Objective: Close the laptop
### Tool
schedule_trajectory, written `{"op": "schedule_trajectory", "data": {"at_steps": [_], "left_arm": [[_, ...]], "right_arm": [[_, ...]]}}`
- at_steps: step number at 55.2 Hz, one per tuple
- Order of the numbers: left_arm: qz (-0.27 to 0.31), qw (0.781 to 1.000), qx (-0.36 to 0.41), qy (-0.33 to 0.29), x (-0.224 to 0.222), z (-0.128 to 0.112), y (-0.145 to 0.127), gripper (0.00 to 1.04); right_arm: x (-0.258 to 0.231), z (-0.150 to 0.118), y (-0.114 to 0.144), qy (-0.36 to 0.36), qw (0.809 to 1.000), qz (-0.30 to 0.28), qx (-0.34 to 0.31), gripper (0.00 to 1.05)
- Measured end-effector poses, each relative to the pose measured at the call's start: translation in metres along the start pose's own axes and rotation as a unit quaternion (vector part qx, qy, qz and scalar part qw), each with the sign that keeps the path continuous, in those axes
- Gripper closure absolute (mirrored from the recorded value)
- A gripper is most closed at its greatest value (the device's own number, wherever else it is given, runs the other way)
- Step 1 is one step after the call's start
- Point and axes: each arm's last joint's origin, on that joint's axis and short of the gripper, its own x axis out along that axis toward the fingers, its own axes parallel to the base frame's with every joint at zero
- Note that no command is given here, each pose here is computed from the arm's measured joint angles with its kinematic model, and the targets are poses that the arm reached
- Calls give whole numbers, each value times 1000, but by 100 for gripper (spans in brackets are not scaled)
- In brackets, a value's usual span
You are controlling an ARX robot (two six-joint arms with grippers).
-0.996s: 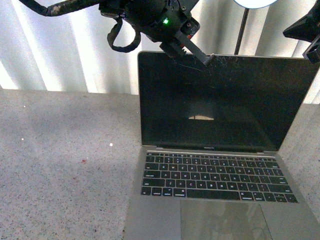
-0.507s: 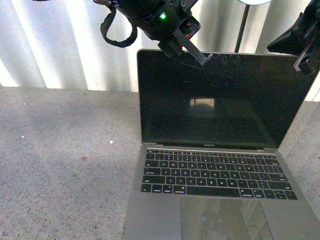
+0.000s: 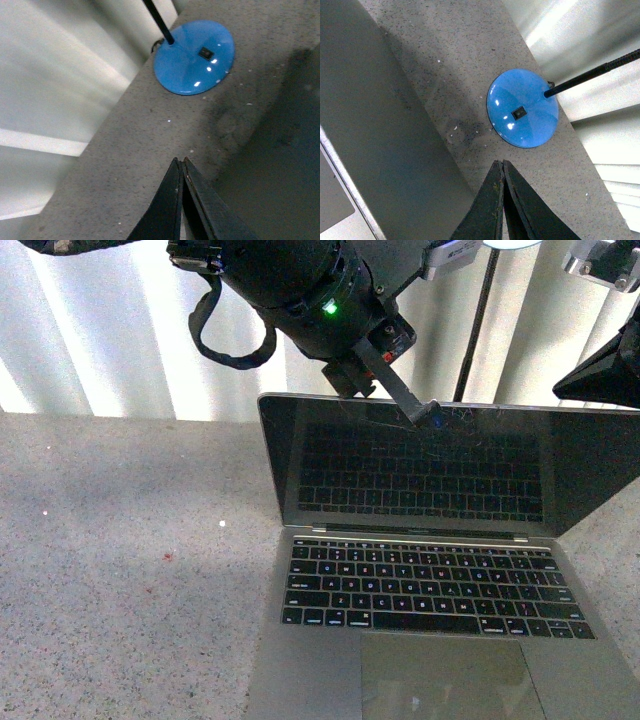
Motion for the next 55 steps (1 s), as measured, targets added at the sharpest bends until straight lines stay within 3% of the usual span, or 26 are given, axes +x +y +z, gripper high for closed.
{"op": "schedule_trajectory", "data": {"at_steps": [27,55], "left_arm": [[-60,998,-6,28,-11,-19,-14,101],[-68,995,-59,39,-10,-37,-25,101]], "right_arm": [[2,-6,19,20,999,46,-16,102],[11,-11,39,39,994,94,-35,102]]}}
